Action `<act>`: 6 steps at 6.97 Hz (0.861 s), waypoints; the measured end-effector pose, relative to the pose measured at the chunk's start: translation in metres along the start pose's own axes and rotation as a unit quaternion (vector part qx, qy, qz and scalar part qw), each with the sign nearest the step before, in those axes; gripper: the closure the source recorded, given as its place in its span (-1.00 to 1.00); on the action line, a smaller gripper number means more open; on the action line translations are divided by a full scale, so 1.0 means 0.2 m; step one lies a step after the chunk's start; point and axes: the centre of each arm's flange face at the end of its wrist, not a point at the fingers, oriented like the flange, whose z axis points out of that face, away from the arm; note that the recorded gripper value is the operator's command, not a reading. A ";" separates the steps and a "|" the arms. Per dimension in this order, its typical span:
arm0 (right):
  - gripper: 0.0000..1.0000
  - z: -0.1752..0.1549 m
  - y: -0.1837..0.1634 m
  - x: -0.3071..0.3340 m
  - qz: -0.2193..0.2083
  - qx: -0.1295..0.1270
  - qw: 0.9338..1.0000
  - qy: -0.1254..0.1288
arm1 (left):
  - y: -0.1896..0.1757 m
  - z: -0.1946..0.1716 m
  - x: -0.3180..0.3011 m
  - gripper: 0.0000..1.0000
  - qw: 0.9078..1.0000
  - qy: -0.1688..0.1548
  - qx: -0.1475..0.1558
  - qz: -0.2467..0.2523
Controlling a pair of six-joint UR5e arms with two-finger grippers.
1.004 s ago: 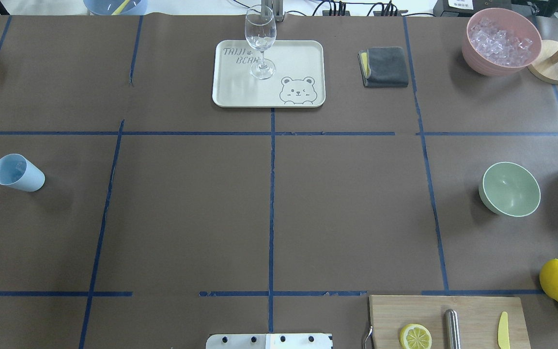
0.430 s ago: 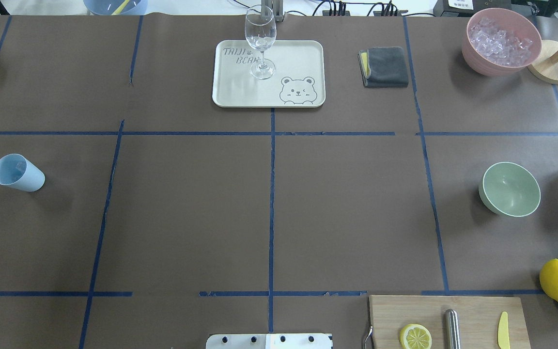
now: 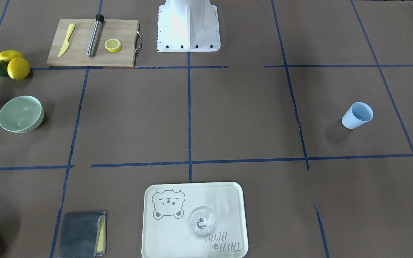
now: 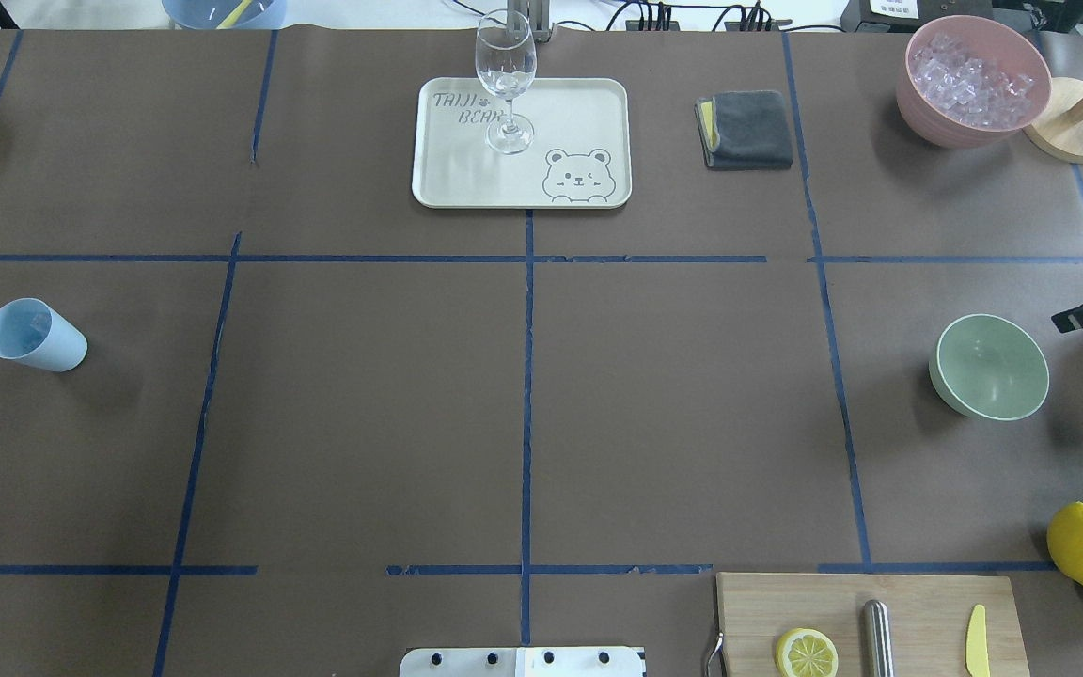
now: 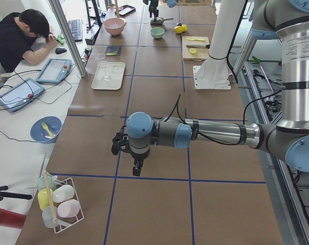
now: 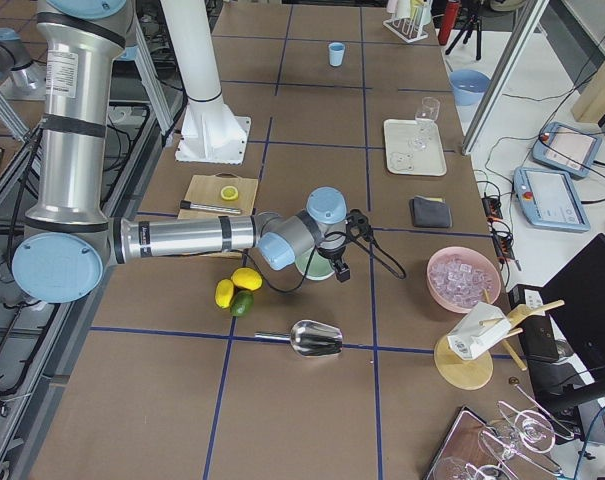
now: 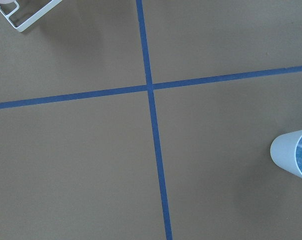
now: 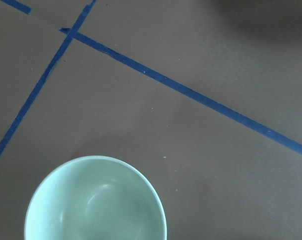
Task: Pour ice into bowl
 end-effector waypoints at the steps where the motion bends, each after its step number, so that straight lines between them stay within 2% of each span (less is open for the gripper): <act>1: -0.96 0.09 0.01 -0.02 0.010 -0.009 1.000 -0.002 | 0.00 0.00 0.00 -1.00 1.000 0.000 0.000 0.000; 2: -0.80 0.17 0.01 -0.02 0.013 -0.019 1.000 -0.002 | 0.00 0.00 0.00 -1.00 1.000 0.000 0.000 0.000; 3: -0.15 0.23 0.01 -0.02 0.013 -0.028 1.000 -0.001 | 0.00 0.00 0.00 -1.00 1.000 0.000 0.000 0.000; 4: 0.90 0.26 0.01 -0.03 0.011 -0.033 0.999 -0.001 | 0.00 0.00 0.00 -1.00 1.000 0.000 0.000 0.000; 5: 1.00 0.28 0.02 -0.03 0.010 -0.036 0.999 0.000 | 0.01 0.00 0.00 -1.00 1.000 0.000 0.000 0.000; 6: 1.00 0.29 0.02 -0.02 0.009 -0.037 0.999 0.003 | 0.01 0.00 0.00 -1.00 1.000 0.000 0.000 0.000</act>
